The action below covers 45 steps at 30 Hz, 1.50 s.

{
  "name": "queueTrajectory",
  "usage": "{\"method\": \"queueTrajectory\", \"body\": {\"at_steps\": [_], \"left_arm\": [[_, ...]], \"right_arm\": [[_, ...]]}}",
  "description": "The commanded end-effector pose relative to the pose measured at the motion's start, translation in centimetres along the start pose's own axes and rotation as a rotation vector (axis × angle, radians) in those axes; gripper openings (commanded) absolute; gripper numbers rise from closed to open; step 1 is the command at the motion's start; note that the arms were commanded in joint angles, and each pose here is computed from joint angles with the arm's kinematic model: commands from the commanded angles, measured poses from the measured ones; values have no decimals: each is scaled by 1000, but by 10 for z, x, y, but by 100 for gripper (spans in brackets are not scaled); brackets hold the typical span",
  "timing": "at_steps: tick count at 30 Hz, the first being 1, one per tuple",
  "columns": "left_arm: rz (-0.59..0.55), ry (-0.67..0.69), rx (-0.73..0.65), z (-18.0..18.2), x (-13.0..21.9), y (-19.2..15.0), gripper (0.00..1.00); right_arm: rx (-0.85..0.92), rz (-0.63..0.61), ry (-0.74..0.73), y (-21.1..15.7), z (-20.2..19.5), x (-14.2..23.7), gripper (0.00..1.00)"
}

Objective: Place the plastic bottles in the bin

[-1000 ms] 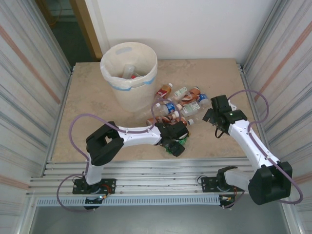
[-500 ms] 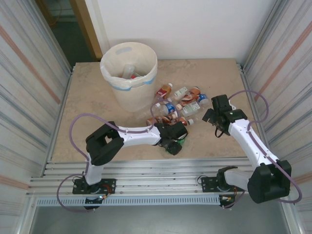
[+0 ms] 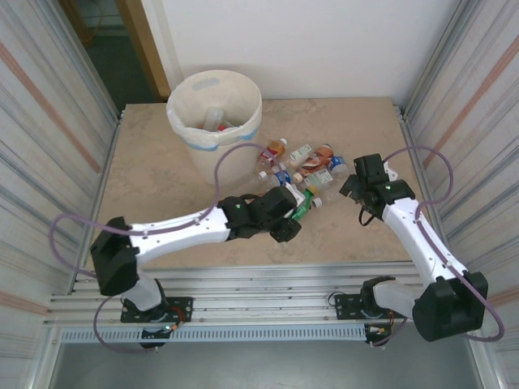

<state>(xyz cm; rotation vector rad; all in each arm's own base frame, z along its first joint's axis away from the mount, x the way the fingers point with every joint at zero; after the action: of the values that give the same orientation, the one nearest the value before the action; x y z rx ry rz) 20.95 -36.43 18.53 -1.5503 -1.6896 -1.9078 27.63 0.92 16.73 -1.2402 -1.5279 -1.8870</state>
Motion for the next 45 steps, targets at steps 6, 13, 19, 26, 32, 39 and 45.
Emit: {"method": "queueTrajectory", "body": {"at_steps": [6,13,19,26,32,39,45], "left_arm": [[-326,64,42,42,77,91,38],[-518,118,85,94,139,164,38],[-572,163,166,154,155,208,38],[-525,241,257,222,140,240,39],[-447,292,304,261,116,243,39],[-375,337,353,291,95,228,41],[-296,379,362,306,77,211,43]], "right_arm": [[41,-126,43,18,-5,27,98],[39,-174,103,18,-3,38,98],[26,-151,101,17,-1,35,98],[-3,-158,72,20,-6,35,98],[-5,-160,52,21,-10,35,98],[1,-177,50,24,-10,35,98],[-2,-150,47,22,-8,30,98]]}}
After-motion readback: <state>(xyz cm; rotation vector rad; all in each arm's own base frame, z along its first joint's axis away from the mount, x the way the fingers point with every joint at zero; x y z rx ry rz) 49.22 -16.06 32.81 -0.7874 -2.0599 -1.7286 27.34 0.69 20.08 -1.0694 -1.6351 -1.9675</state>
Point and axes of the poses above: each hand's point on the last joint's axis, 136 mm out from that joint toward the fingers, its own x axis back along the fingers, its own z axis along the line the jaws close on, y = z × x, the point moved 1 cm from there along x, back along the fingers, and after that the axes turned 15 degrees about x, right-handed, at the moved point
